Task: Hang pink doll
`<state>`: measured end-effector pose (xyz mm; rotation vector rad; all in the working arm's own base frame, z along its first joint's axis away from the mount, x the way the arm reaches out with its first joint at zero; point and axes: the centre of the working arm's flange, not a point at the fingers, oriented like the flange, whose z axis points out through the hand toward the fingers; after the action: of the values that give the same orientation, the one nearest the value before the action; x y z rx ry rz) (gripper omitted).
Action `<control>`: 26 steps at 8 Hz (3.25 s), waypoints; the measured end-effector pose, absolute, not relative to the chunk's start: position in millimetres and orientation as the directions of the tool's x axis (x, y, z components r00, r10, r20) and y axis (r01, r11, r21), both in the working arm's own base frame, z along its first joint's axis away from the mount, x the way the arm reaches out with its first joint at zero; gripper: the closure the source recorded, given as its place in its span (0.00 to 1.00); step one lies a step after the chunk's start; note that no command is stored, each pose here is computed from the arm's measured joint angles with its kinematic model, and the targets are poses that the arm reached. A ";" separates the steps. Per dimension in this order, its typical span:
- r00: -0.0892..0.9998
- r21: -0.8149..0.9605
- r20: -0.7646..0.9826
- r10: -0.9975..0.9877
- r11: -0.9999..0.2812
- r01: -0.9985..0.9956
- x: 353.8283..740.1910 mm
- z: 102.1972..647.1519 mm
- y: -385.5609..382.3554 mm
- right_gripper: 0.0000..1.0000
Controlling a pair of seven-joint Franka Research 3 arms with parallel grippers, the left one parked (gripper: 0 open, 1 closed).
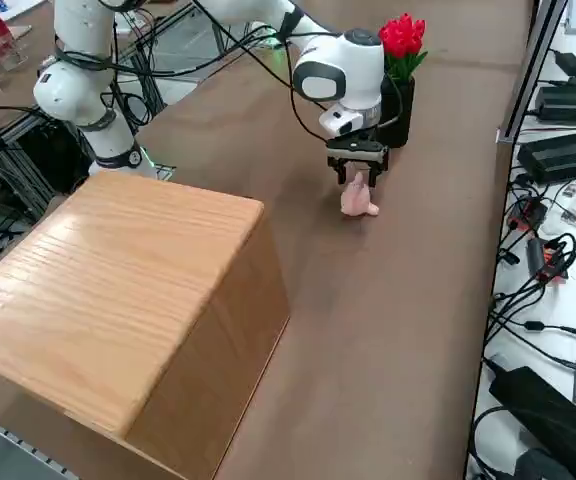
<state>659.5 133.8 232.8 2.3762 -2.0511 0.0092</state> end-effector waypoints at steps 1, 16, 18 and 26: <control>0.140 -0.002 0.009 -0.990 -0.140 -0.990 659.7 229.2 133.0 0.19; -0.131 0.003 0.168 -0.977 0.133 -0.991 673.0 422.3 -49.2 0.92; -0.104 0.024 0.141 -0.984 0.109 -0.994 667.0 439.2 -57.7 0.92; -0.028 0.036 -0.165 -0.986 0.022 -0.999 615.2 462.0 -159.4 0.92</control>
<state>615.2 -159.4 462.0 2.2528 -2.3097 -0.2286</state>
